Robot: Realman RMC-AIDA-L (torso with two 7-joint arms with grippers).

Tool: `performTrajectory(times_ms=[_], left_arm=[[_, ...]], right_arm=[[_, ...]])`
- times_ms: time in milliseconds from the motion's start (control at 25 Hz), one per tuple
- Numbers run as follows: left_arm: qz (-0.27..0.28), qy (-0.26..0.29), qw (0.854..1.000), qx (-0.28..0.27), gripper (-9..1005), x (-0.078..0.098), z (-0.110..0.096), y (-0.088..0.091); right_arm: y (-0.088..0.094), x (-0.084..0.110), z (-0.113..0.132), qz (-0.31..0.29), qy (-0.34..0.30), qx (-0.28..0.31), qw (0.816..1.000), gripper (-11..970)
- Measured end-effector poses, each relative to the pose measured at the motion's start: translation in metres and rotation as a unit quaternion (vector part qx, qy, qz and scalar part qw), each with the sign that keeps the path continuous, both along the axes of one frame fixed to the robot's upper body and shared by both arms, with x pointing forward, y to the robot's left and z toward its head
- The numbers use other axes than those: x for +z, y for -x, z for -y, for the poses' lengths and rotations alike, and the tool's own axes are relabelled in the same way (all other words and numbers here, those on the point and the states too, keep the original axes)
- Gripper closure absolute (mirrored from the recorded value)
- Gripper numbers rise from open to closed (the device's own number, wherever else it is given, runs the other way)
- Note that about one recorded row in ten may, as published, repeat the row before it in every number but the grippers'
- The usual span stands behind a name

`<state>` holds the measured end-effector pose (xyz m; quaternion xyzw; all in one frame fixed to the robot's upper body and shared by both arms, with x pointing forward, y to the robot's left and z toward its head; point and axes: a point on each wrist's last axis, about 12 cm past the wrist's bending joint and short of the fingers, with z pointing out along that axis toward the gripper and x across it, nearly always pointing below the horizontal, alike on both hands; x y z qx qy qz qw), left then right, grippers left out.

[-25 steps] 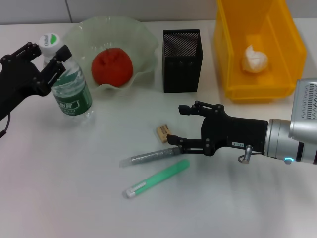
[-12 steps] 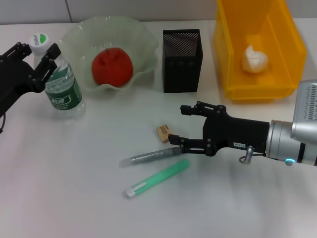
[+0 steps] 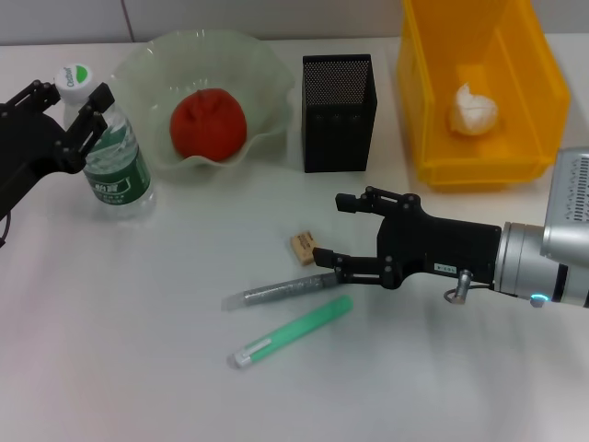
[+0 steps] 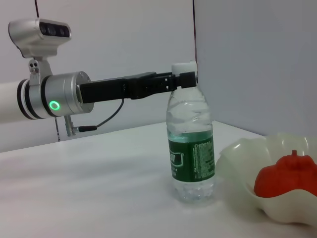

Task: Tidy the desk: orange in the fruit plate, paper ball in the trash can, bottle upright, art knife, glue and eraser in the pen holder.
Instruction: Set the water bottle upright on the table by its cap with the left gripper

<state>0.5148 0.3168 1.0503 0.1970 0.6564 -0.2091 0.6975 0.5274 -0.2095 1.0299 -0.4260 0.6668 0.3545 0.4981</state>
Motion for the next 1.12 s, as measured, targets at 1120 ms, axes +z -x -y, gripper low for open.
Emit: performTrajectory(times_ms=[1120], left_arm=[[-0.006,-0.002,1.000,0.009,545,-0.0012,-0.0020,-0.0013]], right_arm=[[0.0011,0.0003,-0.0010,0.000,-0.004,0.003,1.000,143]])
